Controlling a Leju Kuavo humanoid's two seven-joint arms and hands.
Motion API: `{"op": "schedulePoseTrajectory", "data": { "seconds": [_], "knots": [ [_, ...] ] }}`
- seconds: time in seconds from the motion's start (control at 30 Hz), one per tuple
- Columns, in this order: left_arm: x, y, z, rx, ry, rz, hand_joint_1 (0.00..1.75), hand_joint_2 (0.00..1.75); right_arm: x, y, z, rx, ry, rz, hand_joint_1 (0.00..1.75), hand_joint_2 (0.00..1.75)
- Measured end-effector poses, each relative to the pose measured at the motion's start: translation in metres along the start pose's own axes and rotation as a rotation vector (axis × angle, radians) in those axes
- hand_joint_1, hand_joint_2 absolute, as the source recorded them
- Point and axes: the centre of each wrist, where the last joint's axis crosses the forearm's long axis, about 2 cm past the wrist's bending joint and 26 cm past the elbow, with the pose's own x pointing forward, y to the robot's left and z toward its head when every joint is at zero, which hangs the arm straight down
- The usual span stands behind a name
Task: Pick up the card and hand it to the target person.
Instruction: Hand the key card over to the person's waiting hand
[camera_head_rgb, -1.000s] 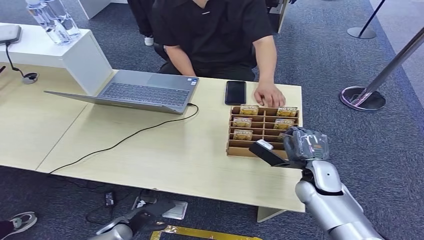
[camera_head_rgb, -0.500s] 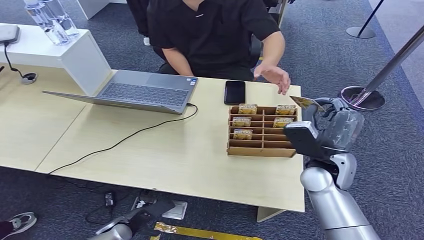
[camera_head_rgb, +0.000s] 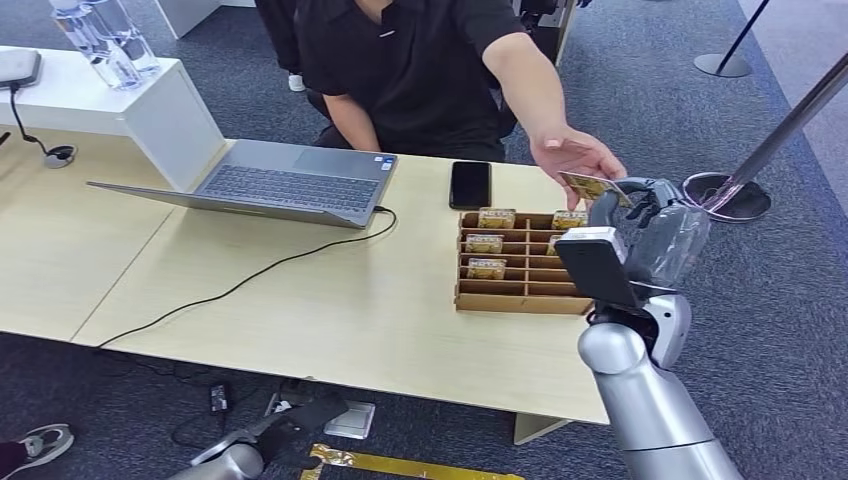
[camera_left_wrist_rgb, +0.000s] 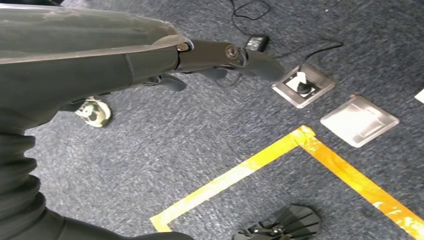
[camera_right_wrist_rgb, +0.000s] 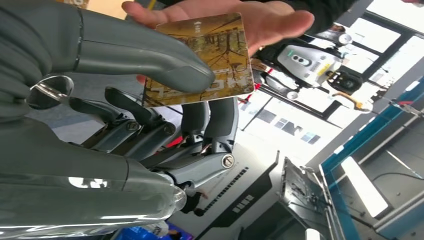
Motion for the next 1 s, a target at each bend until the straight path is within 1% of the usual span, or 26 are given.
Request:
{"op": "schedulePoseTrajectory", "data": {
  "seconds": [0.13, 0.43, 0.47, 0.57, 0.6, 0.7, 0.87, 1.0],
  "knots": [
    [0.000, 0.000, 0.000, 0.000, 0.001, -0.002, 0.00, 1.75, 0.000, 0.010, 0.003, 0.061, 0.012, 0.023, 1.75, 1.75],
    [0.000, 0.001, 0.000, 0.018, 0.006, -0.033, 0.00, 1.75, 0.003, 0.021, 0.006, 0.146, -0.005, 0.091, 1.75, 1.75],
    [0.000, 0.001, 0.000, 0.020, 0.008, -0.036, 0.00, 1.31, 0.003, 0.022, 0.006, 0.150, -0.004, 0.094, 1.53, 1.75],
    [0.000, 0.001, 0.000, 0.027, 0.012, -0.037, 0.00, 0.00, 0.003, 0.023, 0.006, 0.155, -0.002, 0.102, 0.22, 1.75],
    [0.000, 0.001, 0.000, 0.030, 0.013, -0.035, 0.00, 0.00, 0.002, 0.023, 0.006, 0.155, -0.002, 0.104, 0.00, 1.31],
    [0.000, 0.001, 0.000, 0.034, 0.017, -0.029, 0.00, 0.00, 0.000, 0.021, 0.005, 0.147, -0.004, 0.112, 0.00, 0.00],
    [0.000, 0.000, 0.000, 0.034, 0.018, -0.027, 0.00, 0.00, -0.005, 0.014, 0.003, 0.105, -0.009, 0.124, 0.00, 0.00],
    [0.000, 0.000, 0.000, 0.033, 0.021, -0.021, 0.00, 0.00, -0.013, 0.003, 0.003, 0.036, -0.015, 0.136, 0.00, 0.00]
  ]
}}
